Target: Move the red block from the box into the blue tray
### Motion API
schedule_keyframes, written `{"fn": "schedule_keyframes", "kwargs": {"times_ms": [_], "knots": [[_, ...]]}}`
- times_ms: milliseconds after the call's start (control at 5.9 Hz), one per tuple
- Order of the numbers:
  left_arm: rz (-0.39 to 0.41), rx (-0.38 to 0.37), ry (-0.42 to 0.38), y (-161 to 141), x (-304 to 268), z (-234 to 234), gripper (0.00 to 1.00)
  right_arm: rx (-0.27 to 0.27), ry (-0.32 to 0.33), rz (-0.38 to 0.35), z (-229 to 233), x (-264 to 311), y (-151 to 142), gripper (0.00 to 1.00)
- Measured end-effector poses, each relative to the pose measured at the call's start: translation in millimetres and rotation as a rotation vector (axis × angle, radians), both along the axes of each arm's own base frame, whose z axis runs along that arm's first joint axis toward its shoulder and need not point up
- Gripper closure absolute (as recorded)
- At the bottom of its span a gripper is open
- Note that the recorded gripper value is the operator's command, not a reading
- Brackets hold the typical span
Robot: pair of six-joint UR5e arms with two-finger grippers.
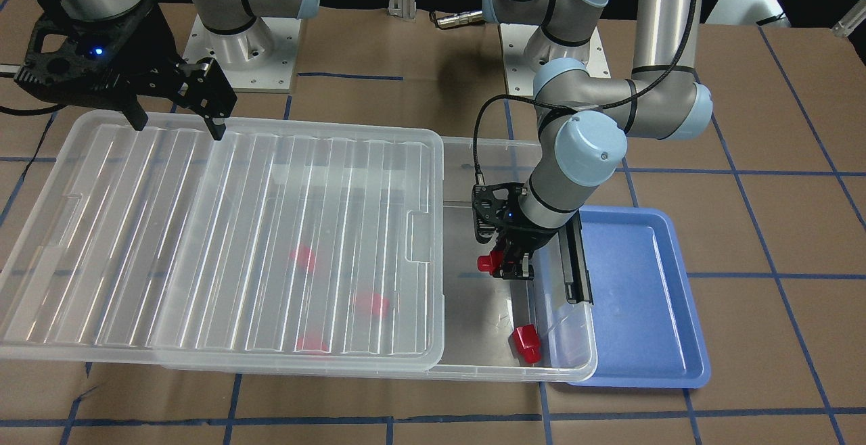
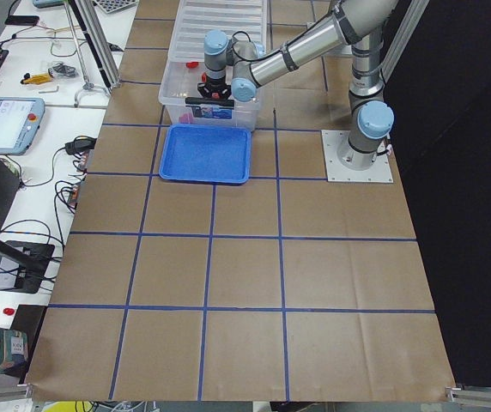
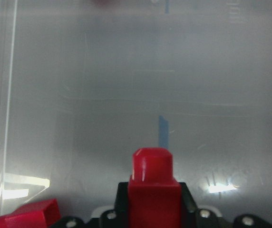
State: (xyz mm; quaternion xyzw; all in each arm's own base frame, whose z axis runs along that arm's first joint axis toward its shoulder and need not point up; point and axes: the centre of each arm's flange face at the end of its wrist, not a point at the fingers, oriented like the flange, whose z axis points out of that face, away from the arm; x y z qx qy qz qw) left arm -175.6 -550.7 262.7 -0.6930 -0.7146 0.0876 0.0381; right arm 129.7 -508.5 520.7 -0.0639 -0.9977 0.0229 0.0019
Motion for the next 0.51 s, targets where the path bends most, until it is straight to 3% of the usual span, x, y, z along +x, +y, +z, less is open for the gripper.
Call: {"fn": "schedule_keyframes", "kwargs": {"times_ms": [169, 508], "knots": [[0.020, 0.018, -0.002, 0.7, -0.2, 43.2, 1.00, 0.001, 0.000, 0.000, -0.4, 0.0, 0.0, 0.00], [0.043, 0.049, -0.099, -1.6, 16.8, 118.1, 1.00, 0.002, 0.001, 0.000, -1.0, 0.0, 0.1, 0.00]]}}
